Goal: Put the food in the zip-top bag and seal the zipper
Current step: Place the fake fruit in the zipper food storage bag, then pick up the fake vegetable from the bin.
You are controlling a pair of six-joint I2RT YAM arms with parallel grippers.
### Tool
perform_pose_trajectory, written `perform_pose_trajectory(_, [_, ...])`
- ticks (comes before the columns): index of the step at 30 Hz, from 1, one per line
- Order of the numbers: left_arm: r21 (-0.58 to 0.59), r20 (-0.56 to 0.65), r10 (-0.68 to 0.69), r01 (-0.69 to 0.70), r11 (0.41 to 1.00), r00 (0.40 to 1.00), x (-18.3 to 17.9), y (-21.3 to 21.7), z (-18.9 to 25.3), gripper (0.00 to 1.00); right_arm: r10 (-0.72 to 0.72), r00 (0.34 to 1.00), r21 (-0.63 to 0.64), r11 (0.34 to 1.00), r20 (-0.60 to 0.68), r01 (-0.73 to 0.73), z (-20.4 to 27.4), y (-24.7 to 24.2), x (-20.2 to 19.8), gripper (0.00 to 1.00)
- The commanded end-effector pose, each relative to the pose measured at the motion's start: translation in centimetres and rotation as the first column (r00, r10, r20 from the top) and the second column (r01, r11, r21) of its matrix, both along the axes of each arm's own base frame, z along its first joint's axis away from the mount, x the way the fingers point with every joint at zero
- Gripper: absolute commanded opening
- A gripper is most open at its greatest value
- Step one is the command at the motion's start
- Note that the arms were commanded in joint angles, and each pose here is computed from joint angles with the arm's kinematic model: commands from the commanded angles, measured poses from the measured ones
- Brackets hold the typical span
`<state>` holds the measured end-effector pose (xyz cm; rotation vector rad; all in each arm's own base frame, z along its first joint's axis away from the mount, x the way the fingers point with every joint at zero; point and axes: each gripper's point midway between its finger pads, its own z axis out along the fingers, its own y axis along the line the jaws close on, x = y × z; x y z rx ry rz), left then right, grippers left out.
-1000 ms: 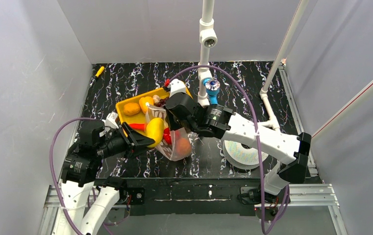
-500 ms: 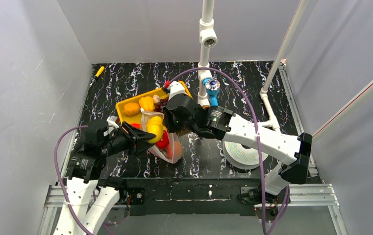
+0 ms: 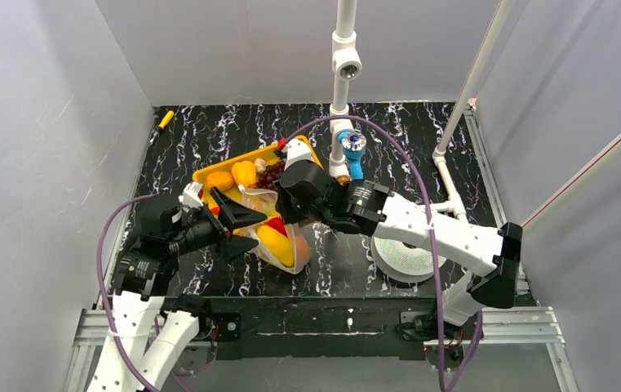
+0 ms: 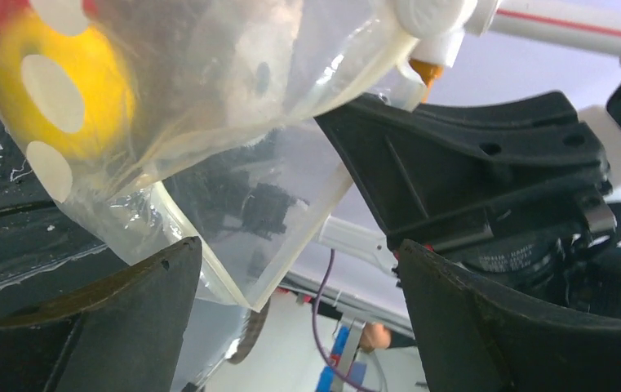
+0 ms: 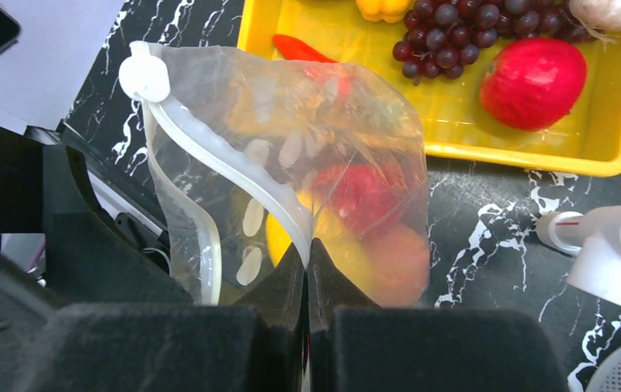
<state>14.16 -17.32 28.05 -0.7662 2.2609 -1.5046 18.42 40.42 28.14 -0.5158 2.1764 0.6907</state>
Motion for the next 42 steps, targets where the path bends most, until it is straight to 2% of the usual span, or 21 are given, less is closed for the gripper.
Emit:
perform_pose_trajectory(1, [0.039, 0.174, -0.126, 0.121, 0.992, 0.977, -1.1, -0.4, 2.4, 0.89, -0.051, 0.997, 0.062, 0.997, 0.063, 0.047, 3.0, -1.8, 0.3, 0.01])
perform_pose_trajectory(3, [0.112, 0.242, -0.139, 0.115, 0.987, 0.960, -1.2, 0.1, 3.2, 0.88, -0.065, 0.995, 0.053, 0.997, 0.071, 0.061, 2.9, -2.5, 0.4, 0.01])
perform_pose_trajectory(5, [0.246, 0.305, -0.152, 0.076, 0.966, 0.940, -1.0, 1.4, 3.7, 0.88, -0.080, 0.994, 0.043, 0.996, 0.078, 0.077, 2.8, -3.2, 0.5, 0.01])
perform_pose_trajectory(7, [0.405, 0.305, -0.149, 0.013, 0.914, 0.941, -1.1, 3.7, 3.5, 0.88, -0.094, 0.992, 0.025, 0.995, 0.084, 0.092, 2.5, -3.9, 0.6, 0.01])
perform_pose_trajectory(10, [0.652, 0.341, -0.073, -0.180, 0.736, 0.937, 0.4, 9.1, 3.6, 0.88, -0.110, 0.990, 0.010, 0.994, 0.088, 0.109, 2.2, -4.9, 0.5, 0.01])
perform_pose_trajectory(12, [0.755, 0.377, -0.008, -0.302, 0.582, 0.926, 1.6, 12.9, 3.3, 0.88, -0.113, 0.990, 0.006, 0.994, 0.085, 0.113, 2.1, -5.3, 0.4, 0.01])
perform_pose_trajectory(14, [0.815, 0.386, 0.018, -0.350, 0.462, 0.922, 2.8, 15.3, 2.8, 0.91, -0.114, 0.990, 0.002, 0.993, 0.082, 0.114, 2.0, -5.7, 0.3, 0.01])
perform_pose_trajectory(16, [0.847, 0.376, 0.028, -0.355, 0.396, 0.926, 4.3, 16.2, 1.8, 0.91, -0.116, 0.990, 0.000, 0.993, 0.079, 0.117, 2.1, -6.0, 0.1, 0.01])
perform_pose_trajectory(17, [0.858, 0.362, 0.026, -0.343, 0.382, 0.932, 5.2, 16.2, 1.0, 0.91, -0.118, 0.990, -0.001, 0.993, 0.079, 0.119, 2.1, -6.1, 0.1, 0.01])
perform_pose_trajectory(20, [0.880, 0.280, 0.028, -0.269, 0.392, 0.959, 7.8, 15.3, -2.0, 0.92, -0.121, 0.989, -0.003, 0.993, 0.079, 0.122, 2.2, -6.3, 0.1, 0.01])
perform_pose_trajectory(22, [0.873, 0.207, 0.086, -0.224, 0.434, 0.975, 9.7, 14.3, -4.5, 0.95, -0.124, 0.989, -0.009, 0.992, 0.078, 0.125, 2.2, -6.4, 0.1, 0.01])
perform_pose_trajectory(26, [0.822, 0.028, 0.151, -0.109, 0.559, 0.988, 12.6, 11.3, -8.5, 0.96, -0.124, 0.990, -0.017, 0.992, 0.071, 0.125, 2.2, -6.3, 0.1, 0.01])
perform_pose_trajectory(29, [0.720, -0.086, 0.218, -0.091, 0.688, 0.972, 14.7, 9.5, -10.8, 0.95, -0.123, 0.990, -0.018, 0.992, 0.064, 0.124, 2.3, -6.4, 0.0, 0.01])
perform_pose_trajectory(30, [0.700, -0.111, 0.241, -0.096, 0.707, 0.964, 15.3, 9.3, -11.3, 0.95, -0.122, 0.991, -0.017, 0.992, 0.062, 0.123, 2.4, -6.4, -0.1, 0.01])
perform_pose_trajectory(32, [0.701, -0.144, 0.311, -0.125, 0.702, 0.939, 16.6, 9.8, -12.7, 0.95, -0.125, 0.990, -0.013, 0.992, 0.058, 0.126, 2.4, -6.5, -0.2, 0.01])
perform_pose_trajectory(36, [0.747, -0.268, 0.504, -0.153, 0.647, 0.821, 17.1, 12.7, -16.2, 0.92, -0.125, 0.991, -0.003, 0.992, 0.055, 0.126, 2.6, -6.7, -0.3, 0.01])
perform_pose_trajectory(40, [0.669, -0.388, 0.508, -0.143, 0.729, 0.769, 17.6, 11.7, -19.1, 0.88, -0.116, 0.992, -0.003, 0.993, 0.042, 0.116, 2.8, -6.6, -0.6, 0.01])
perform_pose_trajectory(42, [0.666, -0.400, 0.521, -0.152, 0.731, 0.754, 17.8, 11.6, -20.0, 0.86, -0.109, 0.994, 0.001, 0.994, 0.031, 0.109, 2.9, -6.4, -0.8, 0.01])
